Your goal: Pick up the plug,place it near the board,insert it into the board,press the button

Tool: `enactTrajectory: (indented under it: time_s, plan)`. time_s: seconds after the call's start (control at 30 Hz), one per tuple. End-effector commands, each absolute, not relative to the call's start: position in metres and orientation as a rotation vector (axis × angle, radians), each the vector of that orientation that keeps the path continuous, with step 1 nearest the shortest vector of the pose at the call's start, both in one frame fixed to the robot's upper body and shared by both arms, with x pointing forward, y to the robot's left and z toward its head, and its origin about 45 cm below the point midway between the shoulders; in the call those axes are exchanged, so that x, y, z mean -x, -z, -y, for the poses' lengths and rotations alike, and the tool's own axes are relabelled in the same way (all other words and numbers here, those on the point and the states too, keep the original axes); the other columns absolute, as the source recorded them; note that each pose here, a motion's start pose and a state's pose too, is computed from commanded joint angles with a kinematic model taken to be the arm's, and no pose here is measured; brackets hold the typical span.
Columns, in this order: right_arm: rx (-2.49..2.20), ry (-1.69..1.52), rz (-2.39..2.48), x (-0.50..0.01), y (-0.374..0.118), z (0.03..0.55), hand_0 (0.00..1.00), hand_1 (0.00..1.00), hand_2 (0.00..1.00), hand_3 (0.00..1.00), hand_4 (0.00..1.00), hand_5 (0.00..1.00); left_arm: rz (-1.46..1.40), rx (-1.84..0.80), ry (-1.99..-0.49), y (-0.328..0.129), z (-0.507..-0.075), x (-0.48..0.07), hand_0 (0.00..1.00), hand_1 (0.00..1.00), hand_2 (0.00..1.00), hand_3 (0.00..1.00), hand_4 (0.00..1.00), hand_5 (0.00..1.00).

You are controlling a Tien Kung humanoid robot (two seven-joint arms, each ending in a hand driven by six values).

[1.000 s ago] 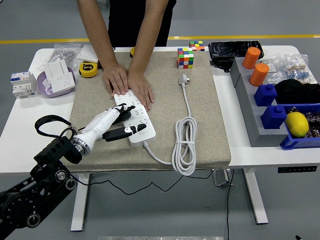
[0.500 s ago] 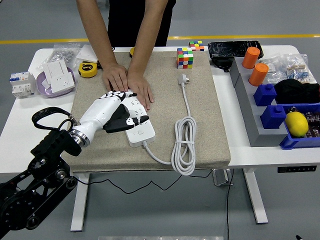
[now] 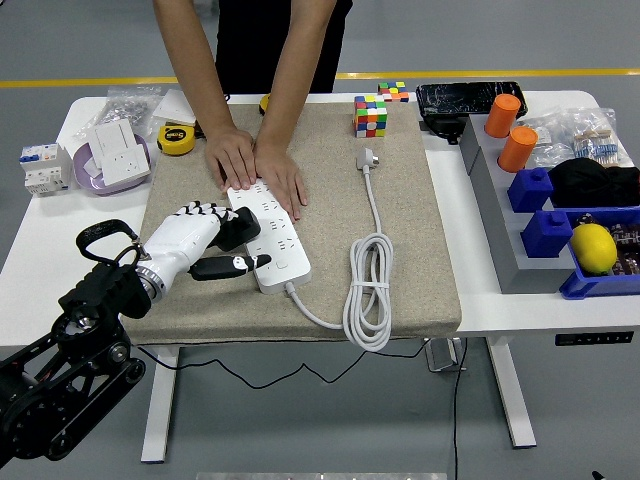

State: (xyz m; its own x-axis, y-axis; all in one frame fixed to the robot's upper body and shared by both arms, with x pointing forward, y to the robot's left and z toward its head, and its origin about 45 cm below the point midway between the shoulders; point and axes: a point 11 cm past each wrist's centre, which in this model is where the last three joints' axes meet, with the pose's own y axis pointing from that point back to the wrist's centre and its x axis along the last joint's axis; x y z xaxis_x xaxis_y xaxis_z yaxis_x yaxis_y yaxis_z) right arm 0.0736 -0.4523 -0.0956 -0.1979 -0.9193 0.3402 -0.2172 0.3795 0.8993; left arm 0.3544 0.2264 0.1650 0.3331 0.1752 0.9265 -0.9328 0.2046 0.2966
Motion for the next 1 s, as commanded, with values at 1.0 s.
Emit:
enactTrajectory:
  time_s: [1.0]
  plan:
    - [-1.019,0.897,1.658,-0.074,0.095,0.453,0.836,0.757,0.746,0.771,0.998,0.823,0.972,-0.909,-0.966,-0.209,-0.193,-0.355,0.733,0.807,0.809,0.839,0.829,0.625]
